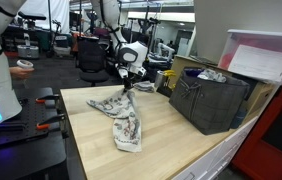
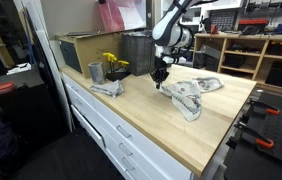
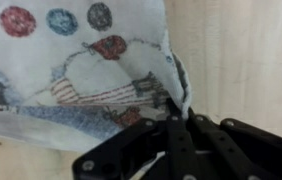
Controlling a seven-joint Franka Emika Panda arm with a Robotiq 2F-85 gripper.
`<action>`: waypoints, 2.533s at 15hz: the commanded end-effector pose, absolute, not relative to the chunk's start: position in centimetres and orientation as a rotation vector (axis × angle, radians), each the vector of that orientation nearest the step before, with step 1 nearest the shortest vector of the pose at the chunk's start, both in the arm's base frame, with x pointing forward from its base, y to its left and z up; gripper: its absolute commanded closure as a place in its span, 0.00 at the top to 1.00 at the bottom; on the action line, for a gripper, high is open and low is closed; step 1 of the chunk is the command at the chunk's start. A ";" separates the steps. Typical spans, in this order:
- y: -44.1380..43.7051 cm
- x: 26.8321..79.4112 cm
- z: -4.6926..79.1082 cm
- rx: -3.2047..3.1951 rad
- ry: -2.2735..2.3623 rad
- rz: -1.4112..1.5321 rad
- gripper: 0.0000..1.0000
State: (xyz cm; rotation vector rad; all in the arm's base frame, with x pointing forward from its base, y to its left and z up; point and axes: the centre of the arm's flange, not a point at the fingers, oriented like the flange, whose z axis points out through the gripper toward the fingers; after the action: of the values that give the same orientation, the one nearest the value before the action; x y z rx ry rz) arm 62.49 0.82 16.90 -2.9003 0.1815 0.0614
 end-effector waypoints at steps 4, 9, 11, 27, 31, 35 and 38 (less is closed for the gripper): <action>6.7 67.6 21.1 -2.732 0.242 0.143 0.01; 9.9 67.7 22.2 -2.729 0.129 0.136 0.36; 10.1 66.6 22.1 -2.726 0.099 0.139 0.52; -13.2 52.9 16.4 -2.863 0.567 0.128 1.00; -17.7 49.5 14.1 -2.862 0.783 0.167 1.00; -19.6 47.5 12.6 -2.838 0.956 0.174 1.00; -19.3 46.9 11.4 -2.839 1.037 0.180 1.00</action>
State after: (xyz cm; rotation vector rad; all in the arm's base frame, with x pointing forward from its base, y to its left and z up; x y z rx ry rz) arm 47.80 -19.85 12.05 -2.8315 0.9517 0.1906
